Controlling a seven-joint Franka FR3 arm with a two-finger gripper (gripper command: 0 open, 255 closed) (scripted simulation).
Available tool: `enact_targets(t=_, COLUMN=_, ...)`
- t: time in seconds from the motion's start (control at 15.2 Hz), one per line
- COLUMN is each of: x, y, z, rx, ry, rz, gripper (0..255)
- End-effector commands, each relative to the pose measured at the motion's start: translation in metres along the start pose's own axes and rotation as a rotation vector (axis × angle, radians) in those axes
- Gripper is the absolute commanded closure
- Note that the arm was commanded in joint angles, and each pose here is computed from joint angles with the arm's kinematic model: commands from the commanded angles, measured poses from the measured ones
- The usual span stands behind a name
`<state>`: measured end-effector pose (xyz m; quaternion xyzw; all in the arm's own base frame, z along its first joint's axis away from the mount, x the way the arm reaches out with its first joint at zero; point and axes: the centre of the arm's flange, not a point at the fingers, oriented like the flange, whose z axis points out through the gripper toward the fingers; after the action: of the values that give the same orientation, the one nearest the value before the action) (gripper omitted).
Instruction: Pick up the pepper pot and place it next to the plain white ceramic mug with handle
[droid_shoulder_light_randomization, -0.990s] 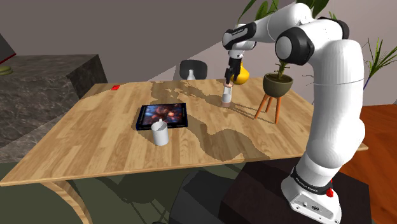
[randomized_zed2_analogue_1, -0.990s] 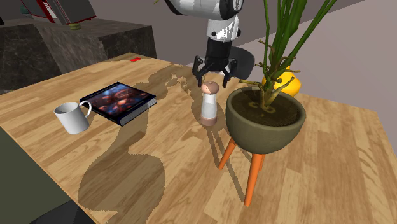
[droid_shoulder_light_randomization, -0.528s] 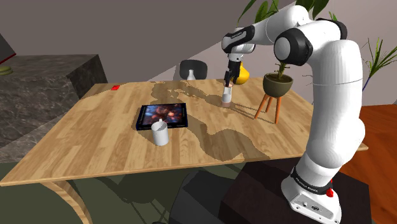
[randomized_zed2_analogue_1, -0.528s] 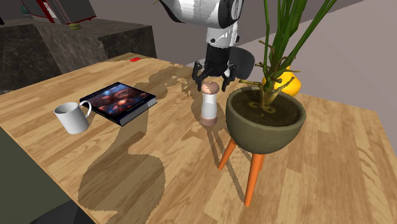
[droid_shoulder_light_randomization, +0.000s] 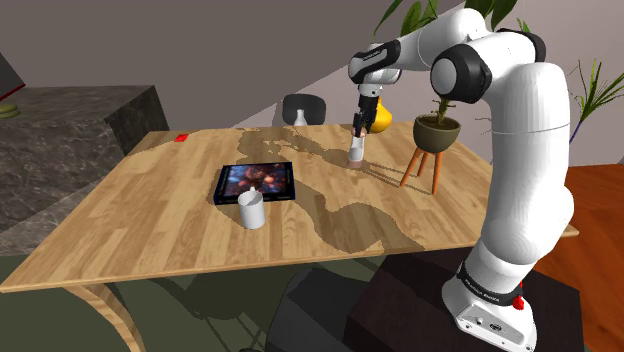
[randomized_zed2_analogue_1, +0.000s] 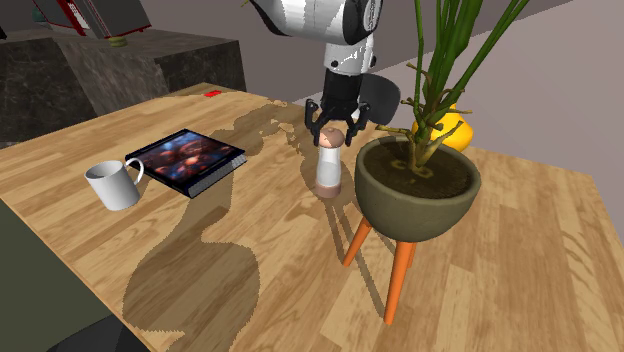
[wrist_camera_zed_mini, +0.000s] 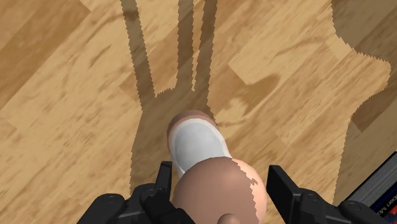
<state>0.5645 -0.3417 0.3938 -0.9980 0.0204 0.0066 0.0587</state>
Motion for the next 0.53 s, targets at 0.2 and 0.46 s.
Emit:
enact_targets(t=0.2, x=0.0, y=0.0, z=0.001, rx=0.0, ry=-0.001, rz=0.0, gripper=255)
enact_targets(t=0.46, x=0.0, y=-0.002, z=-0.015, rx=0.0, ry=-0.001, rz=0.0, gripper=255)
